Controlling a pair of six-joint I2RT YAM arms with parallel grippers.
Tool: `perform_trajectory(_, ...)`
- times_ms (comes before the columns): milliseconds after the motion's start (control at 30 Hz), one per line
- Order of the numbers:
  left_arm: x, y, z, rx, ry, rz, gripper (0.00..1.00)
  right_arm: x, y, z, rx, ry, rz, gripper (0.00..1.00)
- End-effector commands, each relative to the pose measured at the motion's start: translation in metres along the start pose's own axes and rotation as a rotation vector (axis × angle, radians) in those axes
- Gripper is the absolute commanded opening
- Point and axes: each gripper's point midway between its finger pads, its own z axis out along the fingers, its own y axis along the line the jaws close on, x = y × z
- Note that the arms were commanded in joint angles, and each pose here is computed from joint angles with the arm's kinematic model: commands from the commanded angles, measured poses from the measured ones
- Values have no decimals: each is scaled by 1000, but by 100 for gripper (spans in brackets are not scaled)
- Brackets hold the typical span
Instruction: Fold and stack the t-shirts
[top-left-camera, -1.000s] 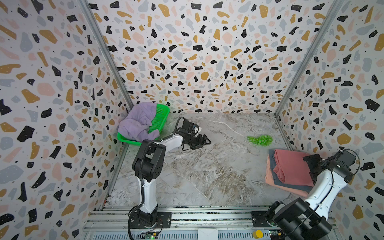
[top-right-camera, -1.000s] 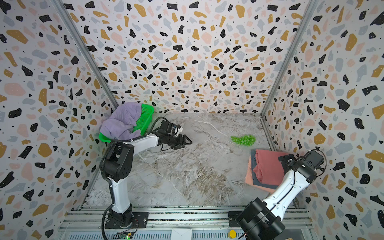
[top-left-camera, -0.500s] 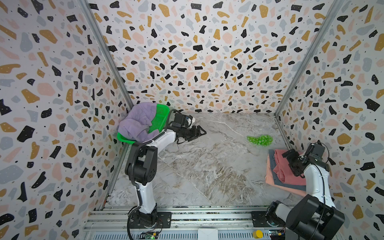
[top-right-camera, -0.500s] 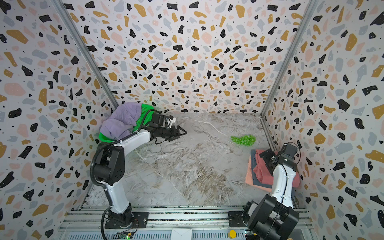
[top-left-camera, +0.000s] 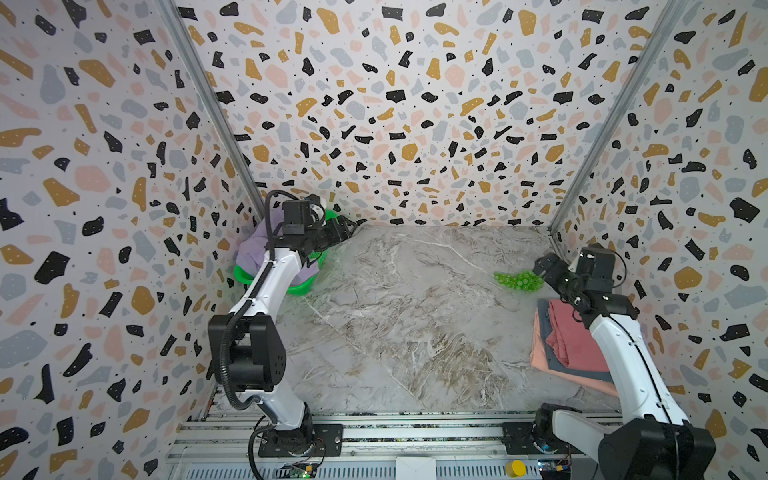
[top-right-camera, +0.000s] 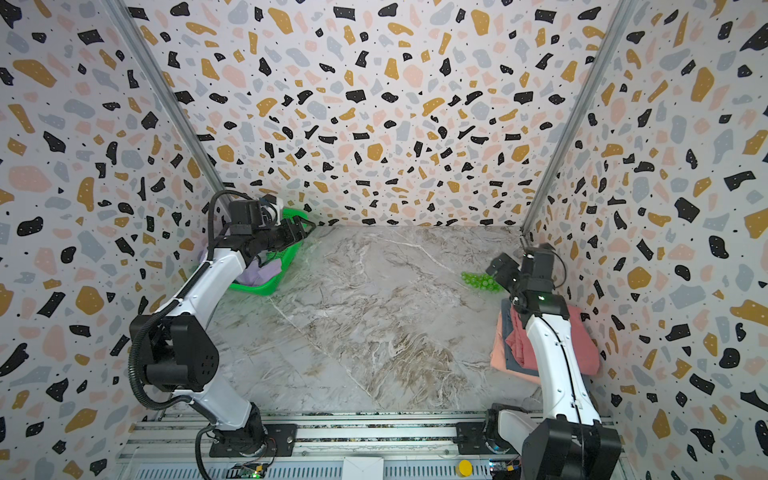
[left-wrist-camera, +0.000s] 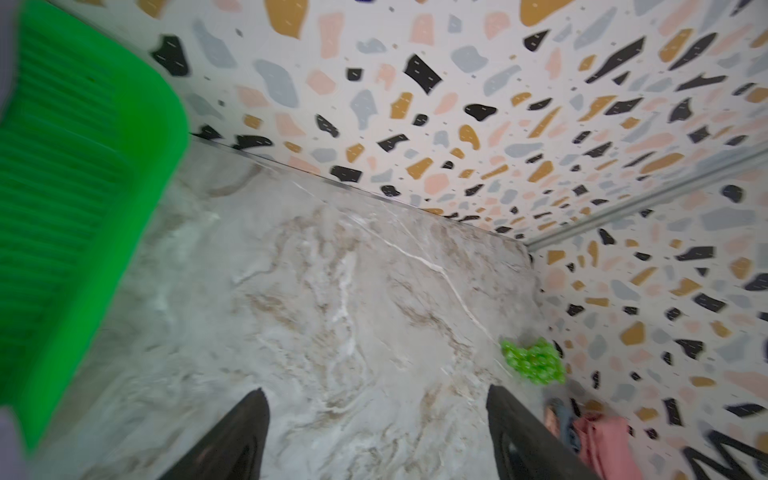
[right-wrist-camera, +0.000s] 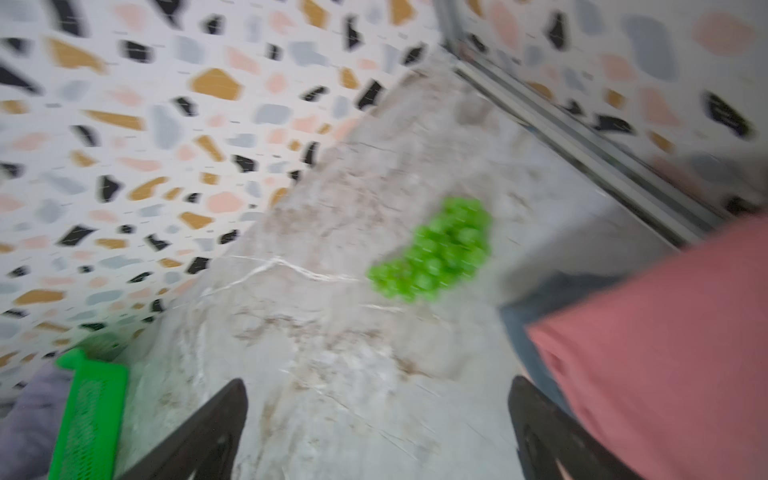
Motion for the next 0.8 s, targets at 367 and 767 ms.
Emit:
perform_trajectory(367,-23,164,-78,-744,-155,49,97,24,170,72,-350,-127,-344,99)
perform_trajectory(767,-25,129,-104,-541,-429,97,100,51,141,87,-239,-113,-466,99)
